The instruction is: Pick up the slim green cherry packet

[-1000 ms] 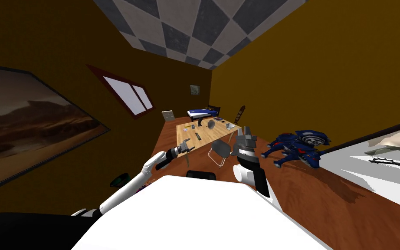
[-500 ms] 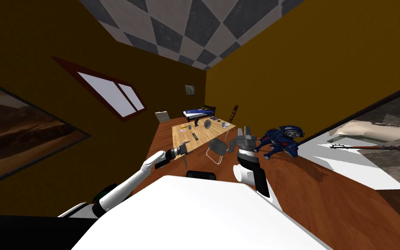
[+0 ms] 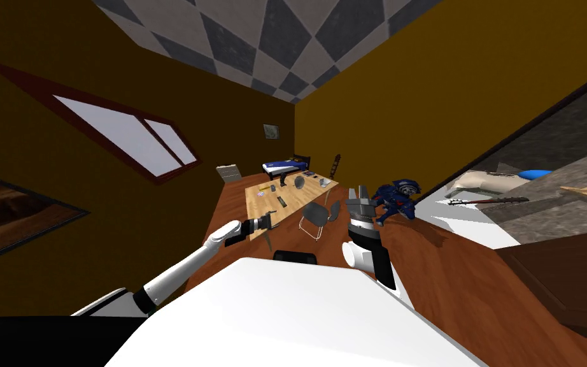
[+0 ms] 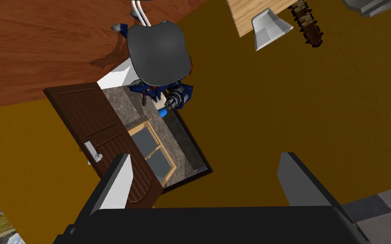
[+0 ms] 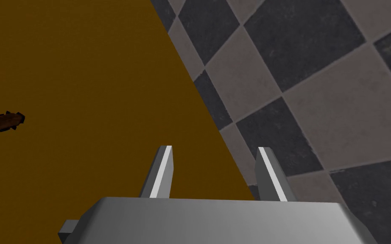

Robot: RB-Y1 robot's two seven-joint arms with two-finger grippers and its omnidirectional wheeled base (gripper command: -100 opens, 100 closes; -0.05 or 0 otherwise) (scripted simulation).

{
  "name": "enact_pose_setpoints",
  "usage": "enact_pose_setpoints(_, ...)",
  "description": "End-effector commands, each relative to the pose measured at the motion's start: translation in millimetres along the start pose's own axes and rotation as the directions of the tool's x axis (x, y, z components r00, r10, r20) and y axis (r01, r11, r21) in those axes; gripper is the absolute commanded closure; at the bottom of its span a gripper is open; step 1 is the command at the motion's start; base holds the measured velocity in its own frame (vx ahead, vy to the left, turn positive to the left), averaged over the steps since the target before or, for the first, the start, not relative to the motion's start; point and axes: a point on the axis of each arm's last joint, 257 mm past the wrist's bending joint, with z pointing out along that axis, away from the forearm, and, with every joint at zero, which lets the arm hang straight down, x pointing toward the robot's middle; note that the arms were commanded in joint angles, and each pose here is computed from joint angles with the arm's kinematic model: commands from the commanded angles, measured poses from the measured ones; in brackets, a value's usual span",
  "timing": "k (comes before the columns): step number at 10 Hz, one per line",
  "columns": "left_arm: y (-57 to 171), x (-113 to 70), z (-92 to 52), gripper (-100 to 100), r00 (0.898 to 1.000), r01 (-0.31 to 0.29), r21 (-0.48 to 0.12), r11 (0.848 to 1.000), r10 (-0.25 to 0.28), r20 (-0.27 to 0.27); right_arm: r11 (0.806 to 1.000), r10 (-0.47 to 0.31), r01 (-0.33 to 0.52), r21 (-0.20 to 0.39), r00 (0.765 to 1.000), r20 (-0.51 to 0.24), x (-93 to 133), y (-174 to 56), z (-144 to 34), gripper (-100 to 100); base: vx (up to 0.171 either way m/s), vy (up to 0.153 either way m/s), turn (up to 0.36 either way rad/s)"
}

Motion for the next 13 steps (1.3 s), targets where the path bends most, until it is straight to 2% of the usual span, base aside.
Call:
enact_pose_setpoints(1,-7,27.7,-9.7,-100,0.995,-0.066,0.052,0.996,0.069,-0.067,1.0,0.0,0.0,0.0,1.0,0.0,0,0,0.0,0,0.023,-0.018,-0.342)
enact_pose_setpoints(2,-9,32.2,-10.6,-100,0.993,-0.078,0.062,0.995,0.083,-0.079,1.0,0.0,0.0,0.0,1.0,0.0,0,0,0.1,0,0.032,-0.006,-0.172)
enact_pose_setpoints(3,-12,53.8,-21.2,-100,0.982,-0.129,0.111,0.985,0.143,-0.127,1.0,0.0,0.0,0.0,1.0,0.0,0,0,0.0,0,0.052,-0.015,-0.264)
enact_pose_setpoints(4,-15,61.9,-23.9,-100,0.977,-0.138,0.123,0.983,0.155,-0.146,1.0,0.0,0.0,0.0,1.0,0.0,0,0,0.0,0,0.044,-0.009,-0.168)
enact_pose_setpoints(5,-17,83.6,-37.1,-100,0.959,-0.177,0.175,0.969,0.21,-0.19,1.0,0.0,0.0,0.0,1.0,0.0,0,0,0.0,0,0.059,-0.025,-0.31)
enact_pose_setpoints(6,-19,91.0,-40.2,-100,0.953,-0.185,0.188,0.965,0.223,-0.206,1.0,0.0,0.0,0.0,1.0,0.0,0,0,0.0,0,0.049,-0.017,-0.159)
enact_pose_setpoints(7,-22,115.1,-57.1,-100,0.929,-0.212,0.243,0.947,0.273,-0.252,1.0,0.0,0.0,0.0,1.0,0.0,0,0,0.0,0,0.066,-0.022,-0.277)
enact_pose_setpoints(8,-23,119.0,-59.0,-100,0.922,-0.22,0.255,0.942,0.286,-0.26,1.0,0.0,0.0,0.0,1.0,0.0,0,0,0.0,0,0.059,-0.011,-0.215)
enact_pose_setpoints(9,-25,142.7,-78.4,-100,0.895,-0.233,0.308,0.922,0.328,-0.302,1.0,0.0,0.0,0.0,1.0,0.0,0,0,0.0,0,0.082,-0.018,-0.305)
enact_pose_setpoints(10,-27,145.6,-80.0,-100,0.888,-0.243,0.321,0.915,0.343,-0.306,1.0,0.0,0.0,0.0,1.0,0.0,0,0,0.0,0,0.073,-0.01,-0.154)
enact_pose_setpoints(11,-29,168.7,-101.6,-100,0.856,-0.249,0.378,0.892,0.385,-0.344,1.0,0.0,0.0,0.0,1.0,0.0,0,0,0.0,0,0.073,-0.034,-0.316)
enact_pose_setpoints(12,-30,170.2,-102.6,-100,0.851,-0.254,0.386,0.887,0.394,-0.346,1.0,0.0,0.0,0.0,1.0,0.0,0,0,0.0,0,0.067,-0.014,-0.164)
enact_pose_setpoints(13,-31,185.7,-120.0,-100,0.819,-0.268,0.444,0.855,0.445,-0.362,1.0,0.0,0.0,0.0,1.0,0.0,0,0,0.0,0,0.075,-0.021,-0.314)
